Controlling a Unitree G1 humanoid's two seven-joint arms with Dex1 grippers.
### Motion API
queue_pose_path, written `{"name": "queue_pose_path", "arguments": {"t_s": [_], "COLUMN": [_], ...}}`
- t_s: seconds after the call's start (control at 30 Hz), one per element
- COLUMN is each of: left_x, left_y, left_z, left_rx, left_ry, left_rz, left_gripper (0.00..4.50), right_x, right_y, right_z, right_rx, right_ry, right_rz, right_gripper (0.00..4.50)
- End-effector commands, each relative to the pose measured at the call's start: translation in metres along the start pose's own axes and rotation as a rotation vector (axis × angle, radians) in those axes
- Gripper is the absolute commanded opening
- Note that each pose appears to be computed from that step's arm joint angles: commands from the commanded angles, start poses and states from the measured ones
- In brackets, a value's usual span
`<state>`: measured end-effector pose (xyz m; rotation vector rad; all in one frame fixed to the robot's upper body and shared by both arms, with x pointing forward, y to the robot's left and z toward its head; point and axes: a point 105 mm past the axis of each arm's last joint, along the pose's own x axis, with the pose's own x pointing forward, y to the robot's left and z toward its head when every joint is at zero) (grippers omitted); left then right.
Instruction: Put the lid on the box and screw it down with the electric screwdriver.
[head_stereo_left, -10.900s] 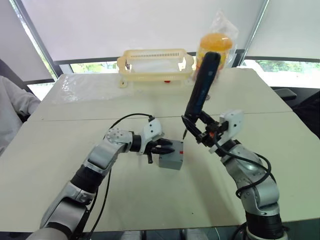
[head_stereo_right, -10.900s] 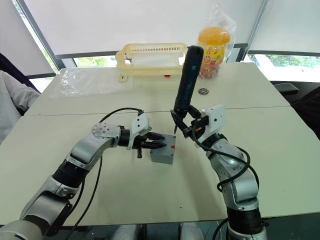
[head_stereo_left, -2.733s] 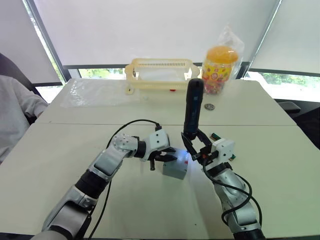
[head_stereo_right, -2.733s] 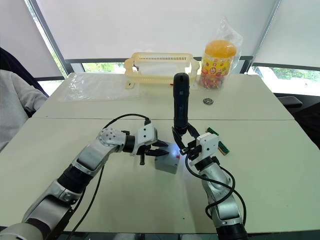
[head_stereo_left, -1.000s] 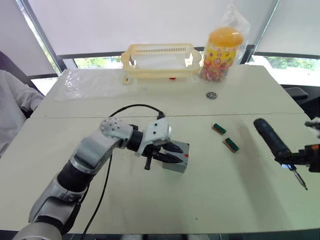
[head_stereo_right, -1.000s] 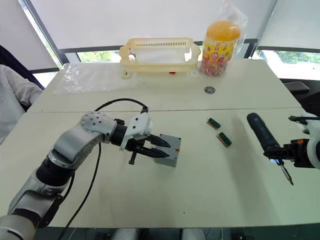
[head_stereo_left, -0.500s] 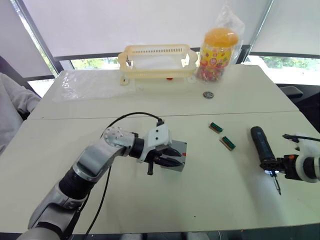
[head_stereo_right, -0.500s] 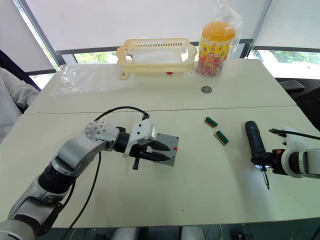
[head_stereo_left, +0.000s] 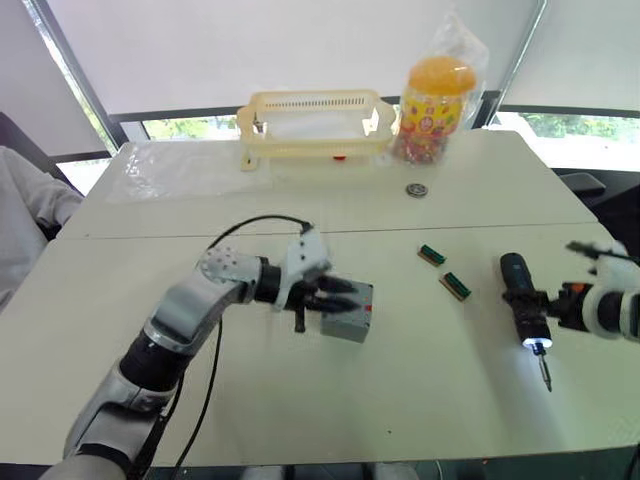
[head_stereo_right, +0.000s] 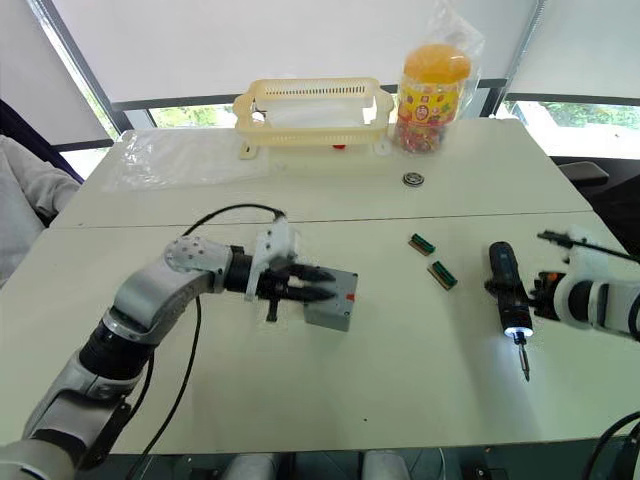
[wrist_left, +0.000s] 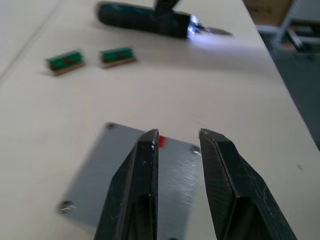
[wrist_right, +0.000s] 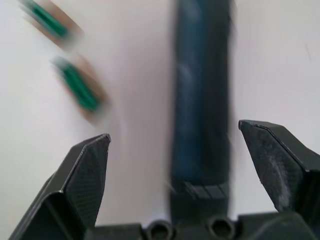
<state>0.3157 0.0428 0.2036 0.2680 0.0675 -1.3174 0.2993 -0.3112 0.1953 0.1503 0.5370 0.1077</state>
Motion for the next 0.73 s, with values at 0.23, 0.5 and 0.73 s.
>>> {"name": "queue_pose_path", "arguments": {"t_s": [0.23,0.5,0.73], "left_x": [-0.096,-0.113,-0.107], "left_y": [0.031,-0.034,-0.046], "left_z": [-0.027,-0.073,-0.094], "left_rx": [-0.231,-0.459,-0.550], "left_ry": [-0.003,0.051,0.030], "left_rz": [0.425,0.444,0.497], "left_gripper": [1.25,1.25,1.25], "right_x": [0.000,-0.003,0.004], "right_y": [0.083,0.090,0.091], "right_z": [-0.001,-0.072,-0.096], "right_rx": [-0.369,-0.325,-0.353], "right_ry": [-0.417,-0.340,-0.251], "right_rz": [0.283,0.390,0.434], "right_gripper": [4.48,4.48,4.48]}}
